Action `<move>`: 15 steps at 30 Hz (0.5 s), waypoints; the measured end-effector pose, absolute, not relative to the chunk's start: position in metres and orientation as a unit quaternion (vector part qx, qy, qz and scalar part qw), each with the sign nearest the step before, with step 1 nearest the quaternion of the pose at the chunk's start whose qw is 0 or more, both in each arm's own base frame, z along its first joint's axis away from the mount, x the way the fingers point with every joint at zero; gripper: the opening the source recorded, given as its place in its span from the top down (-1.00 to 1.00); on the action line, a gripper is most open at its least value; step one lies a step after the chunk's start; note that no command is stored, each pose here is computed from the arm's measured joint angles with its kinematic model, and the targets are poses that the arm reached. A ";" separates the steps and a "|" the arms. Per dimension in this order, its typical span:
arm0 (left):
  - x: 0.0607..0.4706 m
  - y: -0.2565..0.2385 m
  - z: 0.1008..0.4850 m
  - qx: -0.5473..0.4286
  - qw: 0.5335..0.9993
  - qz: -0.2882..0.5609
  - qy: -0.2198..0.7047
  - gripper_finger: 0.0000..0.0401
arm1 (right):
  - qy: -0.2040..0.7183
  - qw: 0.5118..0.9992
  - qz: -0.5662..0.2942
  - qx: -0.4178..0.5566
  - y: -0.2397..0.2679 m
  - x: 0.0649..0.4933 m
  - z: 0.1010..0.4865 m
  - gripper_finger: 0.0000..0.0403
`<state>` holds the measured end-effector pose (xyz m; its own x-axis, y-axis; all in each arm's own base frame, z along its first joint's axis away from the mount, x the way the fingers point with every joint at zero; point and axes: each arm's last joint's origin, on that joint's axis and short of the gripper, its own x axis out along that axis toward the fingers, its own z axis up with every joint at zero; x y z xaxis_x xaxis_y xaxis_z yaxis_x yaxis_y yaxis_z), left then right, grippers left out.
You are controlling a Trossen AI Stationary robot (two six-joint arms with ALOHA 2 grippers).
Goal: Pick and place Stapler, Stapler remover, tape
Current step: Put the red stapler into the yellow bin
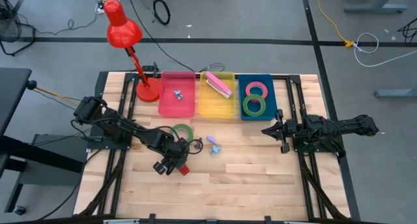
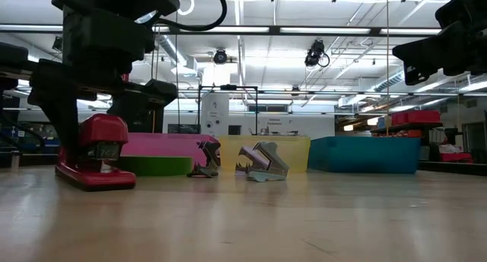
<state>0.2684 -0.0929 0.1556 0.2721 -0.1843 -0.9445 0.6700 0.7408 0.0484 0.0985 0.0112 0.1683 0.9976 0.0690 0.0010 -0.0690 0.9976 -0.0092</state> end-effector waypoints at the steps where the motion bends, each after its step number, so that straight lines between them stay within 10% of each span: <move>1: 0.268 -0.093 0.156 0.227 0.765 -0.280 0.534 0.22 | -0.001 0.999 0.034 -0.005 0.011 0.099 0.168 0.91; 15: 0.291 -0.100 0.201 0.181 0.793 -0.256 0.522 0.25 | -0.001 0.999 0.034 -0.005 0.011 0.099 0.168 0.91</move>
